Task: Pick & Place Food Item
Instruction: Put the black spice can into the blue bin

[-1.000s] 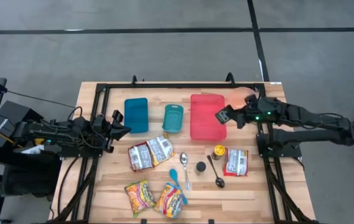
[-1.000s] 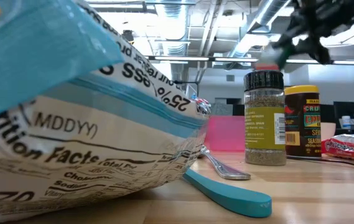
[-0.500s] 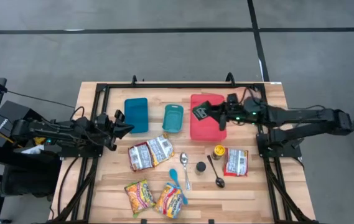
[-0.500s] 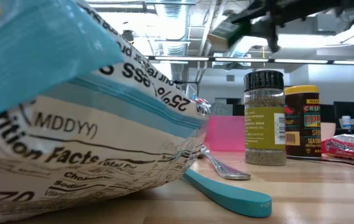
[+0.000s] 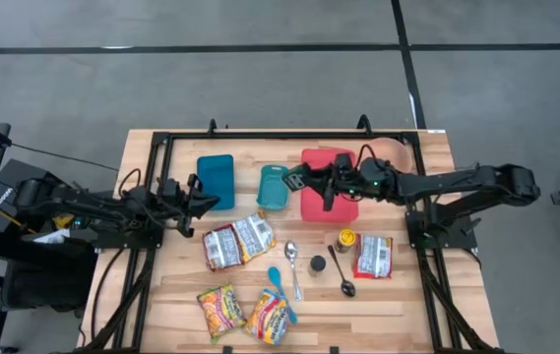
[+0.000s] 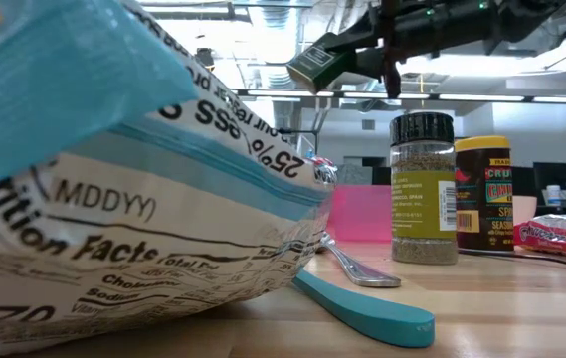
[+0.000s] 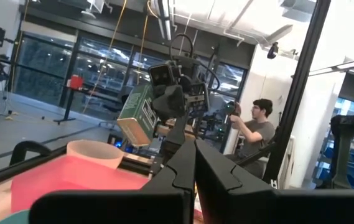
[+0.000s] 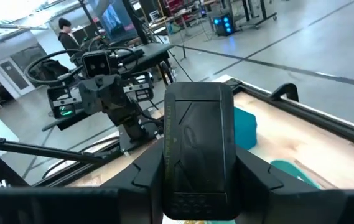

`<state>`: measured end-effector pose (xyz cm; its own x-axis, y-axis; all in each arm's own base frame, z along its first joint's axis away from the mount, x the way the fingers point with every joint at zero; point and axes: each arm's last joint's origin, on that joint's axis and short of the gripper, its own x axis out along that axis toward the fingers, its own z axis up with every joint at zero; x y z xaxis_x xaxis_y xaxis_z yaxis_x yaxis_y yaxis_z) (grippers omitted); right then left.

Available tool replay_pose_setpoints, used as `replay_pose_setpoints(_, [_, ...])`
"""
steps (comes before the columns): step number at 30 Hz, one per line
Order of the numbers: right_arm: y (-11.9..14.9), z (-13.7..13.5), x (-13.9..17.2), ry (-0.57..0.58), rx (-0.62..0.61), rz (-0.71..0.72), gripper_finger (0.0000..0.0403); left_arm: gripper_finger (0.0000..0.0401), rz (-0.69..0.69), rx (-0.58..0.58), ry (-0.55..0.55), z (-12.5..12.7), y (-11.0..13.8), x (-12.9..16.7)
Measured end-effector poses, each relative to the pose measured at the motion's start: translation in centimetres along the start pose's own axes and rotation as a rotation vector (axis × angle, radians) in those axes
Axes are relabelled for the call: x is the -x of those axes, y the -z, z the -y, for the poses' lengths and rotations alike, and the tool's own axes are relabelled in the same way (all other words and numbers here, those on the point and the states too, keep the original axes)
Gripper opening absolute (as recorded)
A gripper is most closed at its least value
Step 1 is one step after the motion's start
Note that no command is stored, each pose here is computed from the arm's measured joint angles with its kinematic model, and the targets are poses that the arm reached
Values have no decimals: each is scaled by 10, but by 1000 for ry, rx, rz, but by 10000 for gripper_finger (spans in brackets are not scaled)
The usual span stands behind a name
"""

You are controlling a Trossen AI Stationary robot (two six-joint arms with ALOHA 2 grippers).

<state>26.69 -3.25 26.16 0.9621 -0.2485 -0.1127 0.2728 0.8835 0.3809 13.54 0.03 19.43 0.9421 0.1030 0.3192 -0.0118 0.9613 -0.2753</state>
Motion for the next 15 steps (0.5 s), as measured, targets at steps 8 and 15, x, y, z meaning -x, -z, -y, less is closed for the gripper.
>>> replay_pose_setpoints(8, [5, -1, -9, -49, 8, 8, 130, 0, -7, -2, -32, -2, 5, -4])
replay_pose_setpoints(15, [3, -2, -10, -66, 33, 40, 121, 0, -21, 37, -82, -4, 6, -13])
